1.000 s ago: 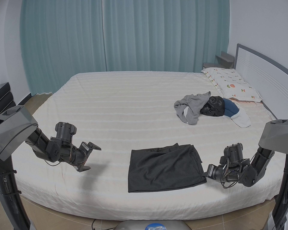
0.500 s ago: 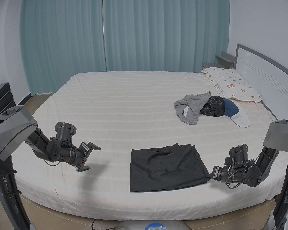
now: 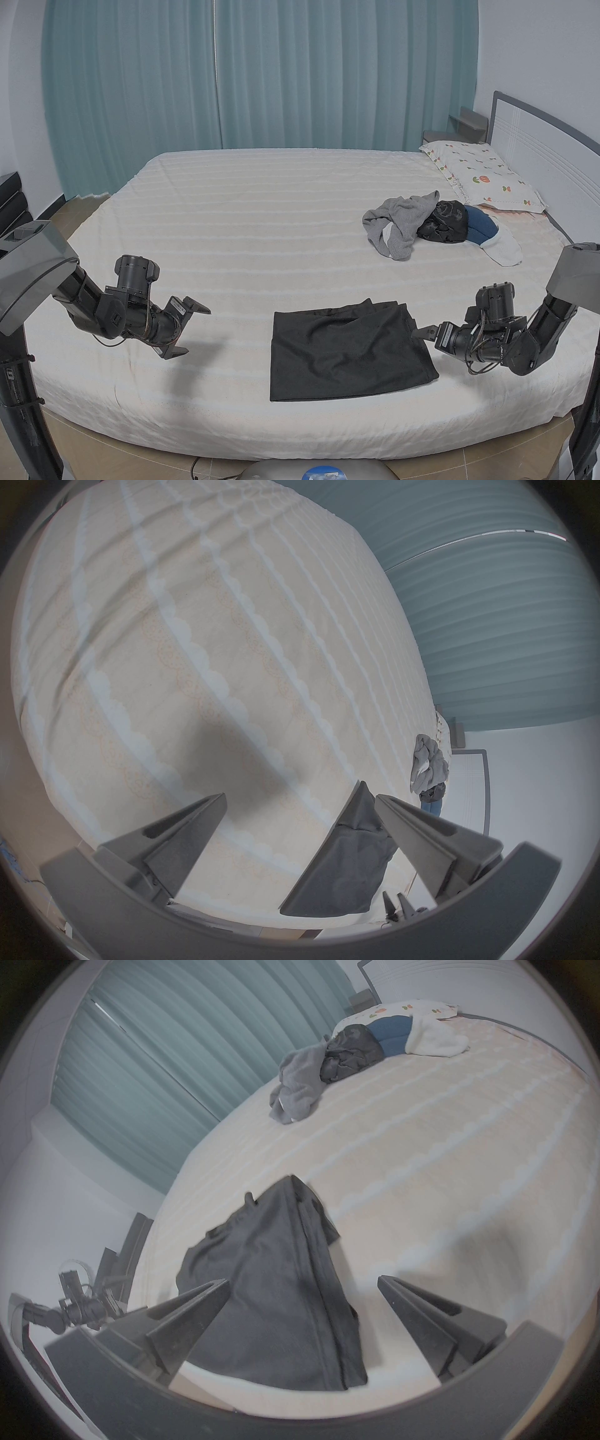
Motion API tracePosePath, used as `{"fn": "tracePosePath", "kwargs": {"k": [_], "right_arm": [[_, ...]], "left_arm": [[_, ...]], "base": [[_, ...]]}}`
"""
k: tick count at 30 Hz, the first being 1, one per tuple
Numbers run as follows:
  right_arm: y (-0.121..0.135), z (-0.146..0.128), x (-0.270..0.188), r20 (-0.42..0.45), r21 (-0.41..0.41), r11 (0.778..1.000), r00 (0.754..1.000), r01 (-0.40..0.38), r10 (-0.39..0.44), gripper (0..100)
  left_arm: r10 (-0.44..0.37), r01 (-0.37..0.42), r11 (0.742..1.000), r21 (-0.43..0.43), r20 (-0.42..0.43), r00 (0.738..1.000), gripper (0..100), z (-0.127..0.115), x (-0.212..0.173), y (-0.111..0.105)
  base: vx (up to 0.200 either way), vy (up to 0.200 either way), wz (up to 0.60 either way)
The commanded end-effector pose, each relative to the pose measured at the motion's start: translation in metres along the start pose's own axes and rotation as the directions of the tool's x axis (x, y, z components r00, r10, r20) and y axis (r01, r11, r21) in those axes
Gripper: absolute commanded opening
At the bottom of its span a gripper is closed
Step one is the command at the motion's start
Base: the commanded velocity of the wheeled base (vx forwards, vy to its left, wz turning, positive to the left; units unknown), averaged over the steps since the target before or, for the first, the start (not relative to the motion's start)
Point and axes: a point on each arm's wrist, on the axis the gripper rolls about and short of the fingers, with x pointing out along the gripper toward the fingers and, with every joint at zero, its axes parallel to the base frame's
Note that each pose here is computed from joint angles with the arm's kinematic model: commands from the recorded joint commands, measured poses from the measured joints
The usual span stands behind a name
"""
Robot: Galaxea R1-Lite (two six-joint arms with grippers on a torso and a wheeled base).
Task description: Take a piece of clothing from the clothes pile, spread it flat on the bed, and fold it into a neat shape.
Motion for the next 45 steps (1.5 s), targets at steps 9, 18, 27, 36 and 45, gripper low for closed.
{"fn": "tracePosePath", "kwargs": {"k": [9, 18, 27, 36, 45], "right_arm": [[0.005, 0.025, 0.087, 0.051, 0.055, 0.996, 0.996, -0.069, 0.066, 100], [0.007, 0.033, 0.116, 0.086, 0.047, 0.994, 0.992, -0.097, 0.092, 100], [0.002, 0.039, 0.121, 0.122, 0.049, 0.994, 0.989, -0.095, 0.089, 0], [-0.006, 0.055, 0.111, 0.161, 0.071, 0.993, 0.984, -0.089, 0.077, 0], [-0.008, 0.055, 0.111, 0.162, 0.103, 0.991, 0.984, -0.086, 0.069, 0]], "left_arm": [[0.001, -0.001, 1.0, 0.001, 0.003, 1.0, 100, 0.0, 0.0, 0.0], [0.002, -0.002, 1.0, 0.0, 0.001, 1.0, 100, -0.001, 0.0, 0.0], [0.002, -0.002, 1.0, 0.002, 0.001, 1.0, 100, 0.0, 0.001, 0.0], [0.007, -0.007, 1.0, 0.003, -0.001, 1.0, 100, -0.001, 0.002, 0.001], [0.007, -0.007, 1.0, 0.003, -0.001, 1.0, 100, -0.001, 0.002, 0.001]], "base": [[0.0, 0.0, 0.0], [0.0, 0.0, 0.0], [0.0, 0.0, 0.0], [0.0, 0.0, 0.0], [0.0, 0.0, 0.0]]}}
